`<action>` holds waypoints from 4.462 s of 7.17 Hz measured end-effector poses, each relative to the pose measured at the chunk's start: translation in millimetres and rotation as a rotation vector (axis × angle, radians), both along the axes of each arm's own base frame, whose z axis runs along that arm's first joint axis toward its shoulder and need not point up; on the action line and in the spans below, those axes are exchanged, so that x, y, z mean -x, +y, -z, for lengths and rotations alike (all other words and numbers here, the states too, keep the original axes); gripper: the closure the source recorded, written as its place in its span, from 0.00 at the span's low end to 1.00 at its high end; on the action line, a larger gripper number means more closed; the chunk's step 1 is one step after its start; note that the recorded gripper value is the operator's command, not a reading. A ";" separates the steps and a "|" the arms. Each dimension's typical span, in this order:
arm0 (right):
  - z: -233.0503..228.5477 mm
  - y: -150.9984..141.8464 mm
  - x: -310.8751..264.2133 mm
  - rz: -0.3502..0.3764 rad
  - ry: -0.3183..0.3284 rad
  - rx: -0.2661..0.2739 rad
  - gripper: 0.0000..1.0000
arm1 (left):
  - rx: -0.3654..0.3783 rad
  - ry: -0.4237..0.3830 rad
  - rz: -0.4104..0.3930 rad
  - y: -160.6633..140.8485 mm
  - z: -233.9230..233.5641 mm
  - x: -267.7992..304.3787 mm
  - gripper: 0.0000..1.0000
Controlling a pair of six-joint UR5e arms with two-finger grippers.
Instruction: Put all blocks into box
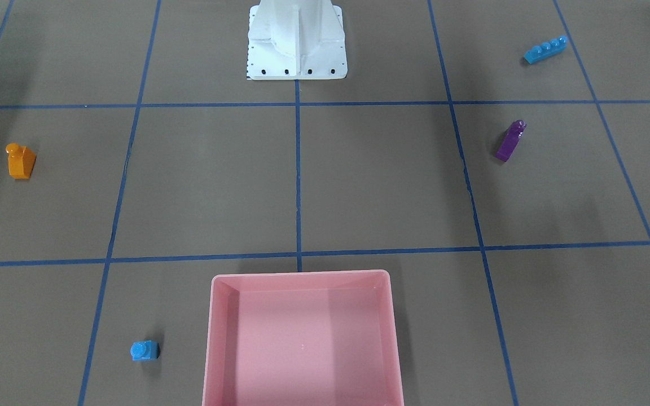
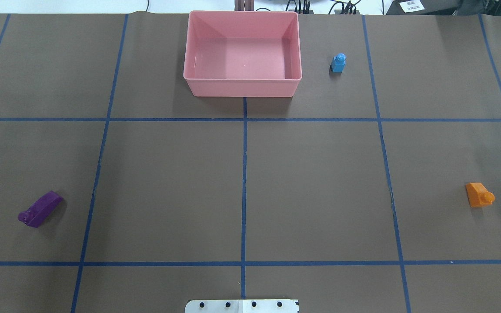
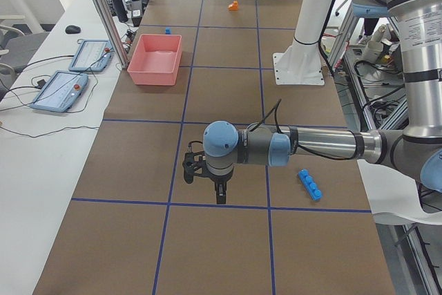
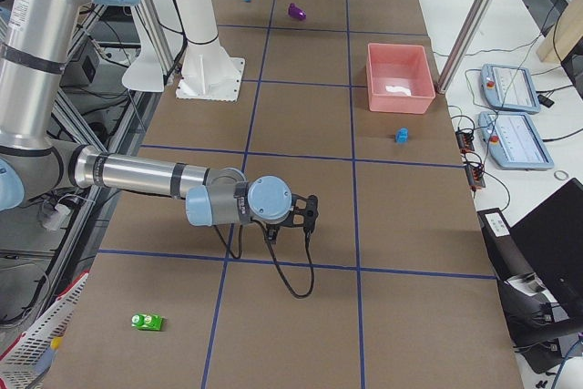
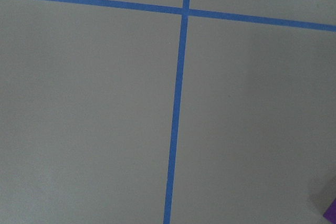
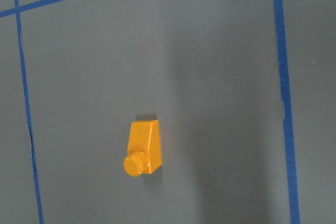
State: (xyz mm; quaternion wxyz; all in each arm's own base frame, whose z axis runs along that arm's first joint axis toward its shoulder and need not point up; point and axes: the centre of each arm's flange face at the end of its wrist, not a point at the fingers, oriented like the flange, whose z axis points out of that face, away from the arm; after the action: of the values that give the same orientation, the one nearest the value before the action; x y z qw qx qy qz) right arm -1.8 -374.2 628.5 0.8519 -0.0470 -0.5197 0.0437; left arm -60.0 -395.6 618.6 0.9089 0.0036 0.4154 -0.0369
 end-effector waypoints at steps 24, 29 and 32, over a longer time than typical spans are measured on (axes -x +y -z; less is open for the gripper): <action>324.4 -239.3 345.7 -0.042 0.102 -0.064 1.00 | -0.291 0.118 -0.263 -0.9 81.5 -187.4 0.00; 469.4 -367.0 458.9 -0.187 0.227 -0.094 1.00 | -0.288 0.088 -0.355 21.8 87.8 -243.2 0.00; 478.2 -357.7 521.3 -0.259 0.233 -0.119 0.10 | -0.292 0.055 -0.381 29.2 84.8 -262.3 0.00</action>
State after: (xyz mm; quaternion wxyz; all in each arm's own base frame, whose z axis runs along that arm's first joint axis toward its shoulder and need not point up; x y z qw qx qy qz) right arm -523.0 -731.9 150.2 0.8948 0.0761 -0.4210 0.1276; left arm 202.3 -366.4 533.8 0.8776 0.0558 0.4341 0.1956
